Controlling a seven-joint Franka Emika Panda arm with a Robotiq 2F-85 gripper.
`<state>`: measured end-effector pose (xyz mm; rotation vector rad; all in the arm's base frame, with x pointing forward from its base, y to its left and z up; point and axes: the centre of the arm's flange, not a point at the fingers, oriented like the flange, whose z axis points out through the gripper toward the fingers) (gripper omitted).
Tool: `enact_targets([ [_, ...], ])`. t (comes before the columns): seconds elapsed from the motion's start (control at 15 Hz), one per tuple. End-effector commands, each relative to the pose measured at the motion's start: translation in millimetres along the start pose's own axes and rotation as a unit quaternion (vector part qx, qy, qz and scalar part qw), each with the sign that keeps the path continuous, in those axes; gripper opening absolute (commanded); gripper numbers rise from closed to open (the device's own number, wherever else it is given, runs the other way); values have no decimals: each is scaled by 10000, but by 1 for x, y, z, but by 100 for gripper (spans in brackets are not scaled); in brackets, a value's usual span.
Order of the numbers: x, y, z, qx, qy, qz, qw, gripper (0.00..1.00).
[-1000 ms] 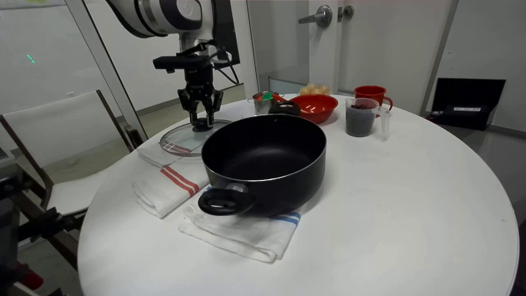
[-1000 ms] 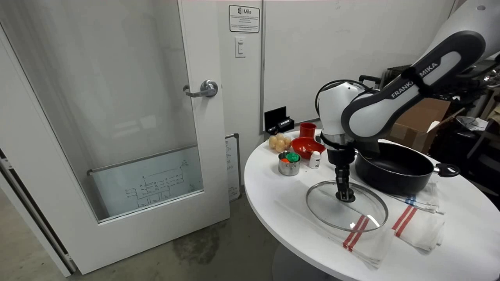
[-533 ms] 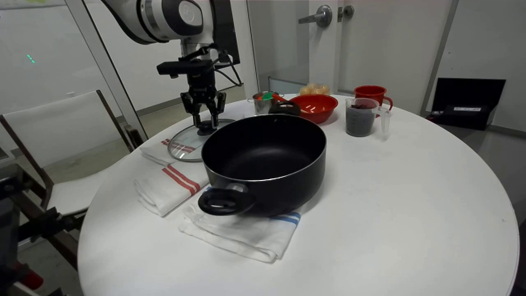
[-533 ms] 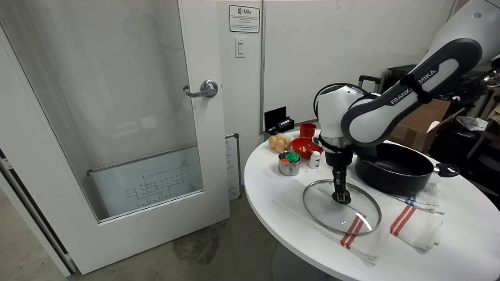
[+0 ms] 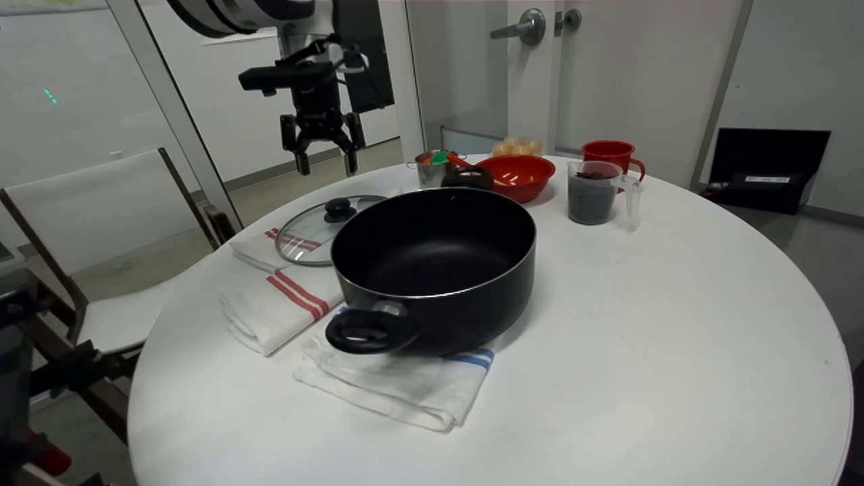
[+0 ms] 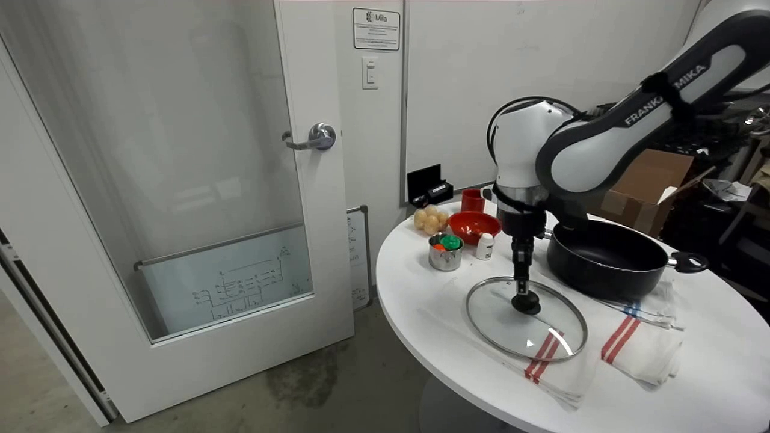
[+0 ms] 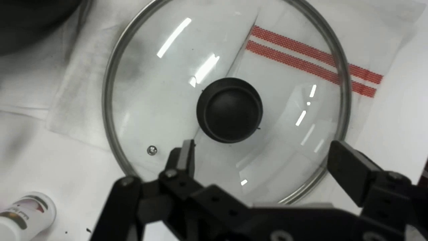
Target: Remove the lid from the pot
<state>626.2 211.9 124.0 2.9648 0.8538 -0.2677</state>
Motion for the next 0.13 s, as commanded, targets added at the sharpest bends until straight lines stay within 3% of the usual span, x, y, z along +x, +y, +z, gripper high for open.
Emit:
enact_targets([
  [0.0,-52,-25,-49,153,215,-227,9994,100],
  [0.07,-60,-32,-58,178,262,-276,9991,100],
])
